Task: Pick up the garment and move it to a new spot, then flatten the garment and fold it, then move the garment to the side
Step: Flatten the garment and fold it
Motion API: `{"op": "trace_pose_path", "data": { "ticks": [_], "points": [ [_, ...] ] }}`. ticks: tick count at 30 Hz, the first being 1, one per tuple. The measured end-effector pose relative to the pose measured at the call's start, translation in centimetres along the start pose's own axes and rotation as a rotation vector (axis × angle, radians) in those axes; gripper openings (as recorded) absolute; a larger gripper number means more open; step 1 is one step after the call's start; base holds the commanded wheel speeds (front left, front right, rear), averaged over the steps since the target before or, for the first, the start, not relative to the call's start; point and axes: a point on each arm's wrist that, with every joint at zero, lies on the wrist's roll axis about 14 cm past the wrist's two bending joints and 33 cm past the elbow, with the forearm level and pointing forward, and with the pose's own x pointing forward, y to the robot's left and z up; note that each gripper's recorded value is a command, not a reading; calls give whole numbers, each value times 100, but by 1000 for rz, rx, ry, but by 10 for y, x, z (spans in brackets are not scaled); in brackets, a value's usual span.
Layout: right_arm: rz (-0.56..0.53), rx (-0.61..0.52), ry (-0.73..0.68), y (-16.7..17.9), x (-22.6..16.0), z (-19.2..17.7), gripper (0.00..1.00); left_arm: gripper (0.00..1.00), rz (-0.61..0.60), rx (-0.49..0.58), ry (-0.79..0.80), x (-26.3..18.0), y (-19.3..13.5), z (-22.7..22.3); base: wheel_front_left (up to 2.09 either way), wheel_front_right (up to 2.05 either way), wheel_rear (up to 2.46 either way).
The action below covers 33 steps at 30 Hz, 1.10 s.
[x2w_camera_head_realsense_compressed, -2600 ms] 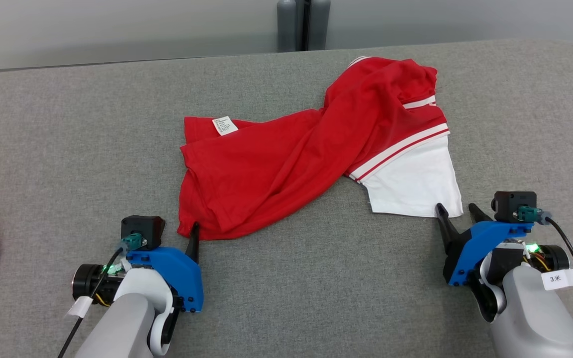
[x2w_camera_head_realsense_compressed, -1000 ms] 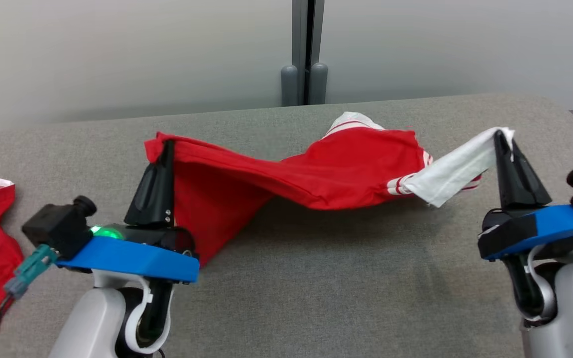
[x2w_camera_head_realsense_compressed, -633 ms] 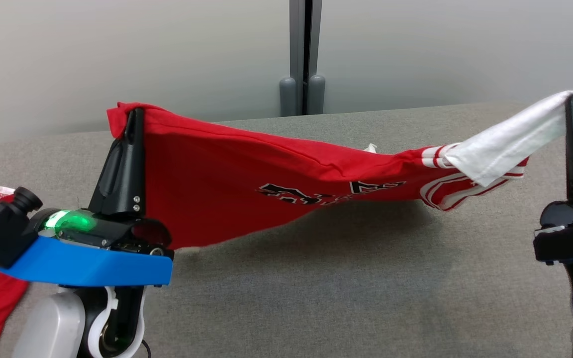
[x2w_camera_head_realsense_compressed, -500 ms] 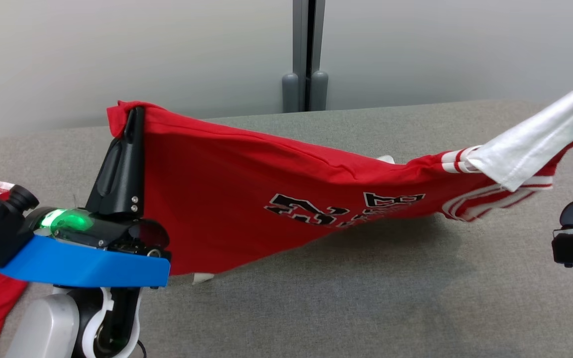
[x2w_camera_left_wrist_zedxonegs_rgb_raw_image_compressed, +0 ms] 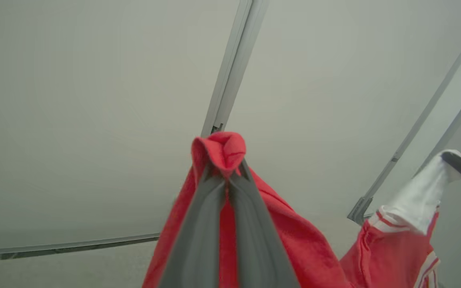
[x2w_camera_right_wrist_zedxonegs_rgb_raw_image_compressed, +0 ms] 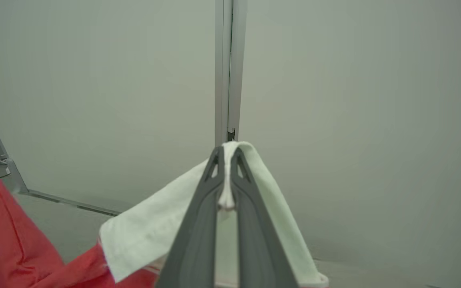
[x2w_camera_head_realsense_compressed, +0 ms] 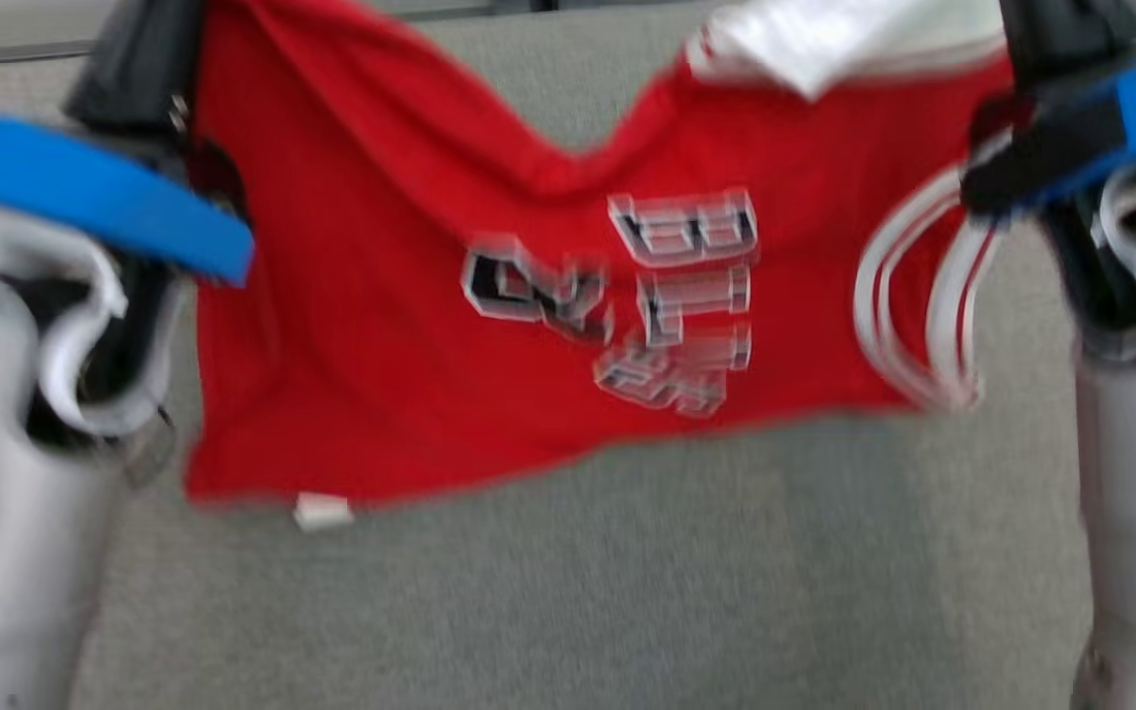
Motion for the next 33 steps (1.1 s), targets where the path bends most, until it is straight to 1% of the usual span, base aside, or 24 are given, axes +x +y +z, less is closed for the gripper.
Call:
{"op": "trace_pose_path", "data": {
  "ticks": [2, 3, 5, 7, 11, 14, 16, 17, 19, 23, 26, 28, 30, 32, 33],
  "points": [
    [20, -7, -37, -1, 33, 6, 0, 0, 9, 34, -8, 26, 16, 3, 0, 0, 0],
    [22, -22, -76, -3, 48, 14, 0, 0, 19, 57, -37, 38, 25, 11, 0, 0, 0],
    [19, -35, -194, -7, 75, 41, 0, 0, 34, 129, -93, 58, 38, 31, 0, 0, 0],
    [20, -42, -290, -6, 94, 64, 0, 0, 44, 187, -136, 70, 46, 46, 0, 0, 0],
    [11, -16, -469, -7, 108, 114, 0, 0, 36, 244, -221, 85, 46, 79, 0, 0, 0],
    [18, -30, -523, -5, 111, 130, 0, 0, 19, 231, -310, 91, 40, 101, 0, 0, 0],
    [12, -38, -539, -9, 111, 130, 0, 0, 17, 242, -345, 94, 41, 105, 0, 0, 0],
    [6, -43, -521, -12, 113, 123, 0, 0, 17, 239, -348, 95, 43, 101, 0, 0, 0],
    [-1, -30, -446, -16, 116, 92, 0, 0, 17, 229, -292, 99, 49, 75, 0, 0, 0],
    [-20, 32, -226, -21, 107, -5, 0, 0, 69, 167, -123, 93, 76, -4, 0, 0, 0],
    [-32, 99, -32, -17, 86, -79, 0, 0, 112, 125, 31, 75, 88, -67, 0, 0, 0],
    [-45, 140, 81, -15, 66, -119, 0, 0, 144, 96, 128, 56, 93, -104, 0, 0, 0],
    [-63, 184, 186, -13, 42, -152, 0, 0, 174, 68, 199, 35, 94, -129, 0, 0, 0],
    [-86, 223, 259, -13, 21, -171, 0, 0, 205, 39, 247, 15, 94, -143, 0, 0, 0],
    [-97, 239, 284, -14, 12, -176, 0, 0, 228, 3, 259, 5, 93, -147, 0, 0, 0]
  ]
}}
